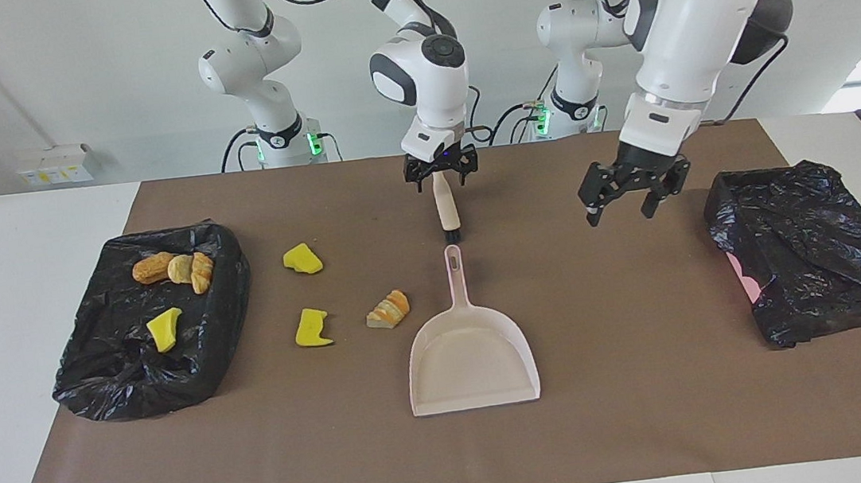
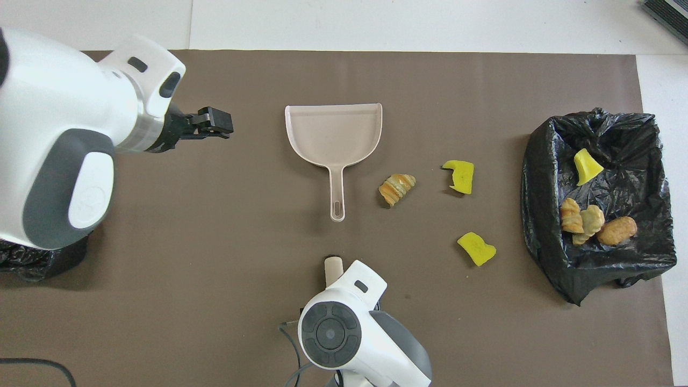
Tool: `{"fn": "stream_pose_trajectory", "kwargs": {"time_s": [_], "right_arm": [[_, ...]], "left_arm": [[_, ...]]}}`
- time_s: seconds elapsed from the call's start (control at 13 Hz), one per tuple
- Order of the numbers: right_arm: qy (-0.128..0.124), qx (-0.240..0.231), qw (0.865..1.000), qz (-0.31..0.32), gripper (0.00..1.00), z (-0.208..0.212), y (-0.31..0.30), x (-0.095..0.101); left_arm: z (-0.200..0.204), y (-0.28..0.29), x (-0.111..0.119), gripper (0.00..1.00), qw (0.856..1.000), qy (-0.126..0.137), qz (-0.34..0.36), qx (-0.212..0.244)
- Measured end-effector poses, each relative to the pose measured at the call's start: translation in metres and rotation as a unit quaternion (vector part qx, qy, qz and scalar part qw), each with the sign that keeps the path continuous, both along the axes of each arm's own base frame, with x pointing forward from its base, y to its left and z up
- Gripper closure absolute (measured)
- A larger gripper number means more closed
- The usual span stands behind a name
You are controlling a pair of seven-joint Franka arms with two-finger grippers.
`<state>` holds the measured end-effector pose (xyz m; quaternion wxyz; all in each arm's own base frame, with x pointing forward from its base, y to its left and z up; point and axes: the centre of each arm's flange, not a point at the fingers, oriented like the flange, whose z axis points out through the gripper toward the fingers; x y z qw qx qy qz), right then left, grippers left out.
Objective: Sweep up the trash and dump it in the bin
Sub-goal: 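Reach the left gripper to the dustpan handle while the right gripper approaches the brush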
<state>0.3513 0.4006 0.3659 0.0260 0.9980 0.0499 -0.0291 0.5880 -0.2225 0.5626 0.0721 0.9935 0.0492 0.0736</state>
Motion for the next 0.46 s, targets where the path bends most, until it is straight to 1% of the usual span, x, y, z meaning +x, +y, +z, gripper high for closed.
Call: {"fn": "stream_pose_trajectory", "kwargs": {"time_s": [0.15, 0.23, 0.31, 0.38, 0.46], "right_arm": [[0.01, -0.005, 1.0, 0.004, 0.0, -0.006, 0.003, -0.032], [0.014, -0.007, 1.0, 0.004, 0.01, -0.01, 0.006, -0.045], [0.018, -0.006, 1.0, 0.006, 0.05, -0.014, 0.01, -0.057], [0.021, -0.003, 1.0, 0.009, 0.05, -0.019, 0.013, -0.066], [0.021, -0.001, 1.0, 0.01, 0.15, -0.024, 0.014, -0.071]], "left_arm": [[-0.021, -0.039, -0.002, 0.0, 1.0, 0.004, 0.009, -0.01], [-0.035, -0.055, -0.002, 0.0, 1.0, 0.012, 0.015, -0.012], [-0.053, -0.076, -0.003, 0.0, 0.999, 0.017, 0.022, -0.017], [-0.071, -0.101, -0.004, 0.0, 0.999, 0.016, 0.027, -0.025], [-0.088, -0.122, -0.008, 0.0, 0.999, 0.018, 0.026, -0.03]]}}
